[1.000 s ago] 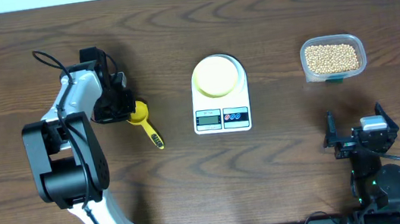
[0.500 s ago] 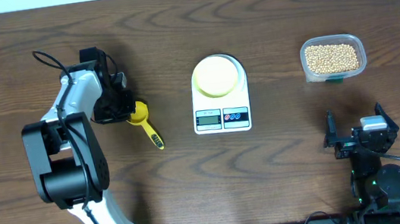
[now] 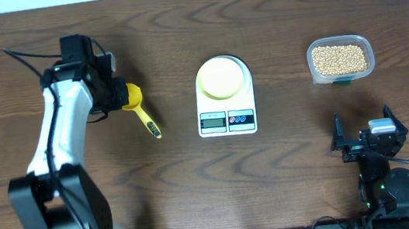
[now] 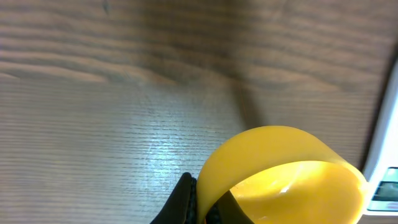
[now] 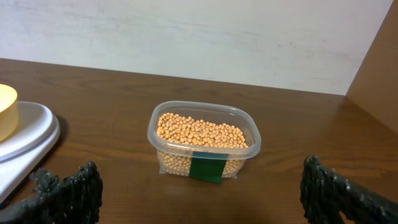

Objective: Scoop item into bowl and weigh 50g on scale
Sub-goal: 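Lift the yellow scoop with the left gripper and move it forward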

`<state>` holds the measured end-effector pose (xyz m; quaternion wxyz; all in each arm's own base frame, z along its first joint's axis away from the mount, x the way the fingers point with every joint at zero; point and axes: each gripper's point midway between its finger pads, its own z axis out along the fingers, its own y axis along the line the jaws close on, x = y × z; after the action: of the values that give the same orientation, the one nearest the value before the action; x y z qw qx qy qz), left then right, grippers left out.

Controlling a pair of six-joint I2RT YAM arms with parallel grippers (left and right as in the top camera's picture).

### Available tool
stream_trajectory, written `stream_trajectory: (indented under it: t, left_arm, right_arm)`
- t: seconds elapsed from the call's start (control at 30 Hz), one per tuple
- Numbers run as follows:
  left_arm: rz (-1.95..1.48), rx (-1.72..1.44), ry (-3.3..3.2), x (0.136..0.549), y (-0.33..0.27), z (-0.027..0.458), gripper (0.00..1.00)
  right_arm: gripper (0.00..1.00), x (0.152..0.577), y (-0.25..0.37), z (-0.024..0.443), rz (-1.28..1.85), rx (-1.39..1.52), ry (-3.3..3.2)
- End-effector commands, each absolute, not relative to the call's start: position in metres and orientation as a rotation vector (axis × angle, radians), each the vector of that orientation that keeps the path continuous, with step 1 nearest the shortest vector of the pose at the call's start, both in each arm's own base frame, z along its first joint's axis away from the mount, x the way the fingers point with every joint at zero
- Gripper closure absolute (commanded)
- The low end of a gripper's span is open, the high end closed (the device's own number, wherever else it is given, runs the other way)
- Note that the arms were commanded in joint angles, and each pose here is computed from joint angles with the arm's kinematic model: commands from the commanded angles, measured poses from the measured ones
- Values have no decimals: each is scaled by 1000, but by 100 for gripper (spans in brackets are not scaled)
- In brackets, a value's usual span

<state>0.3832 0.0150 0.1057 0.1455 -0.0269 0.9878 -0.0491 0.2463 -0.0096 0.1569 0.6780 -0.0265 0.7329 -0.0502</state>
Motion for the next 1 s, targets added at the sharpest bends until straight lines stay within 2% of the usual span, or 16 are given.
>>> stream_trajectory:
  t: [0.0, 0.3, 0.97]
  left_arm:
    - [-120, -69, 2769, 382, 18, 133, 93]
    - [-102, -54, 2633, 377, 17, 182, 92]
    - [-103, -54, 2629, 377, 17, 183, 92]
  right_arm:
    - [1, 246, -9, 156, -119, -65, 1647]
    - [1, 246, -9, 156, -119, -65, 1647]
    - [1, 246, -9, 156, -119, -65, 1647]
